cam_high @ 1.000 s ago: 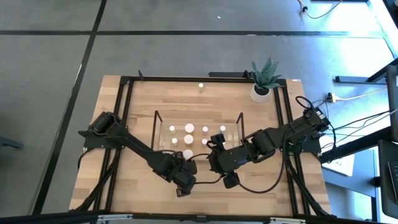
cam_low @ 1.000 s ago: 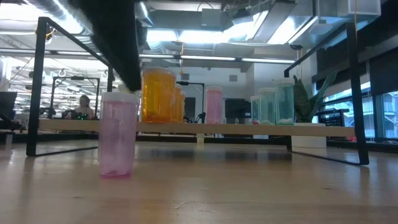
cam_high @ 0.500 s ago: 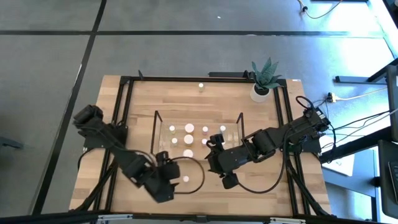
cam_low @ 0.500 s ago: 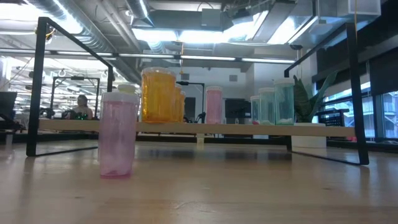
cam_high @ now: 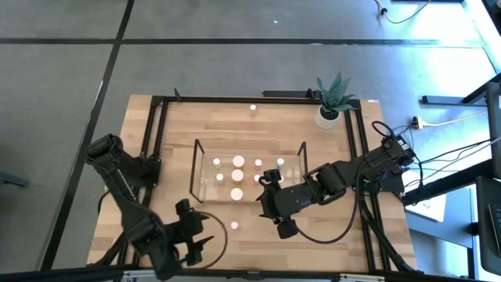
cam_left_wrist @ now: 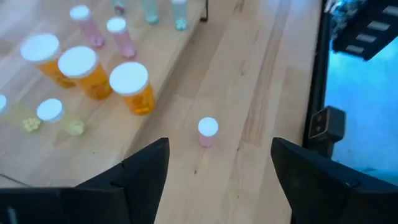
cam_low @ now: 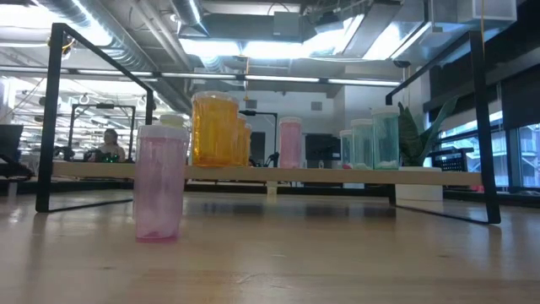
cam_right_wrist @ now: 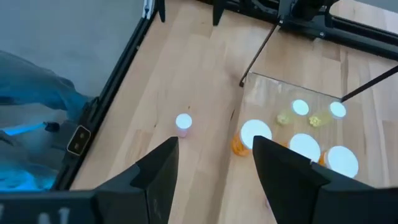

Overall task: Pick and place medicine bottles onto shelf by color
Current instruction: Put the pink pill bottle aligned with the pink pill bottle on the shelf, then put the yellow pill bottle aligned with the yellow pill bottle on the shelf

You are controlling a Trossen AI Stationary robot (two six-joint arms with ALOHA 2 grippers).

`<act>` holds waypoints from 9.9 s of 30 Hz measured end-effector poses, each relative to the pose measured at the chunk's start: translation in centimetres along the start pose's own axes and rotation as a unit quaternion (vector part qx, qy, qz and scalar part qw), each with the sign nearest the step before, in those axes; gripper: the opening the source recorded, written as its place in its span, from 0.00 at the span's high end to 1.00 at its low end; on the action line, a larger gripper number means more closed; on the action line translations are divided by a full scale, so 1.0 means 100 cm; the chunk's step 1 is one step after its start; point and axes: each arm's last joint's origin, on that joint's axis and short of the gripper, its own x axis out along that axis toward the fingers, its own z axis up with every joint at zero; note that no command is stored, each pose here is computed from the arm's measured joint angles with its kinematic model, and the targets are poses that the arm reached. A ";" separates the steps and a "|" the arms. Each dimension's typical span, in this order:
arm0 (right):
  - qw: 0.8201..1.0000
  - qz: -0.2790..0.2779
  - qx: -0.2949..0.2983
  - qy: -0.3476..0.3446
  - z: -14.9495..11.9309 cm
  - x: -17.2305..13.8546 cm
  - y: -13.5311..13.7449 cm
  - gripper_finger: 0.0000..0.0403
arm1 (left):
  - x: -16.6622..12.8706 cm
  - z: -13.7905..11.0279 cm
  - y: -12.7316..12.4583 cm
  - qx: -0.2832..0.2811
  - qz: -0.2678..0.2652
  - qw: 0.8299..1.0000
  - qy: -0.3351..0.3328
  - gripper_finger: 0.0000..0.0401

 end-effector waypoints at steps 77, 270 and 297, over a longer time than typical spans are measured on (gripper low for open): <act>0.989 0.041 -0.121 0.078 -0.060 0.226 0.015 0.58 | -0.021 -0.017 -0.007 0.006 -0.012 0.998 -0.054 0.31; 0.994 -0.062 0.013 0.085 -0.062 0.089 -0.045 0.45 | 0.002 0.003 0.003 -0.006 0.026 0.999 -0.042 0.31; 0.959 -0.222 -0.024 0.172 -0.026 -0.021 -0.047 0.45 | -0.006 0.120 0.164 0.010 0.123 0.991 0.052 0.31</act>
